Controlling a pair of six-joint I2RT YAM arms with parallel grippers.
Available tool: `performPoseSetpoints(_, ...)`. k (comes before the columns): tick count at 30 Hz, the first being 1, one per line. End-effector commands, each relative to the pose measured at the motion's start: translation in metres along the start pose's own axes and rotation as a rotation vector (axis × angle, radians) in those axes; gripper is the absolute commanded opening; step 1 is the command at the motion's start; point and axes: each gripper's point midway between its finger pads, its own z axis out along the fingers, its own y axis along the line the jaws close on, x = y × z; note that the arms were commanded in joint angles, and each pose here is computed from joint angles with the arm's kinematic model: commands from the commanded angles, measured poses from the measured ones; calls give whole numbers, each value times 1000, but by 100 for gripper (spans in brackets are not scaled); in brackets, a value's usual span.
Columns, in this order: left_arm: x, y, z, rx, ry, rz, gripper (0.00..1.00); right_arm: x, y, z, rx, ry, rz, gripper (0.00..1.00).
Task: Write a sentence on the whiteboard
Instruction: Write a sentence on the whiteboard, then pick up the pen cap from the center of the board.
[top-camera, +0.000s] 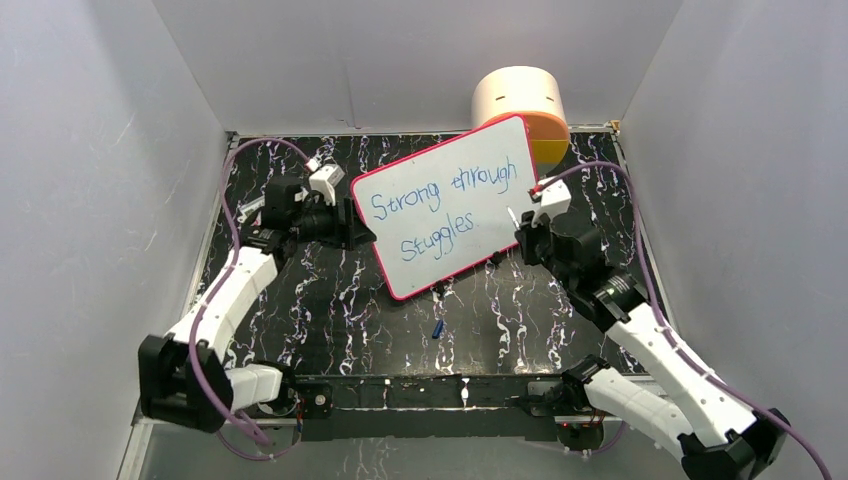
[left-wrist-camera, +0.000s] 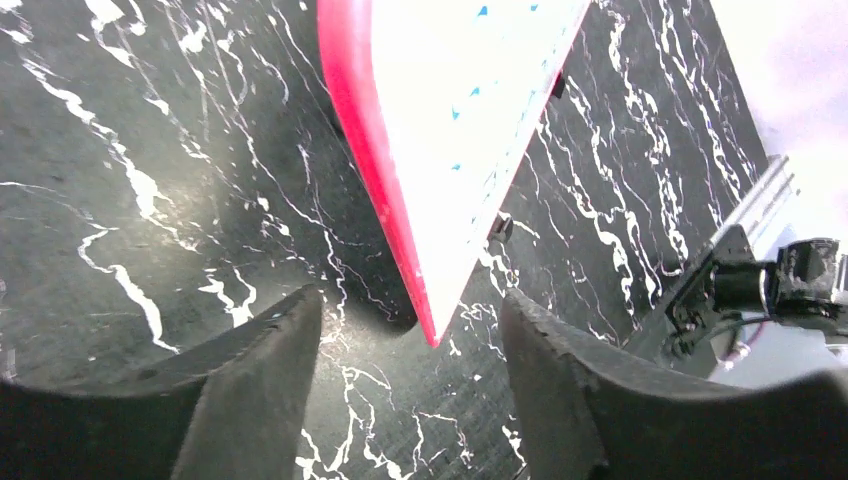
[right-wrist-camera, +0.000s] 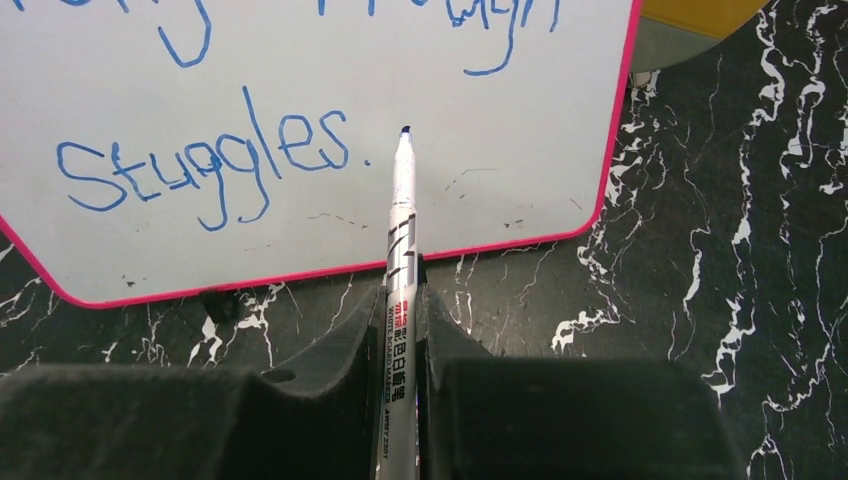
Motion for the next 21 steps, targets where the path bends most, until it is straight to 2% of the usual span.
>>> performPoseSetpoints(1,-23,-12,-35,-80,-103,7,66,-18,-11,-29,33,-59,46,0)
performPoseSetpoints(6,-17,-32,-61,-79,-145,-71,68,-20,-16,-50,38,-93,74,0)
performPoseSetpoints(12,11,-53,-75,-68,-152,-132,69,-16,-20,-63,36,-123,91,0)
performPoseSetpoints(16,38,-64,-65,-78,-105,-143,69,-10,-22,-66,39,-136,97,0)
performPoseSetpoints(21,73,-77,-38,-147,-9,-88,68,-4,-21,-67,34,-132,104,0)
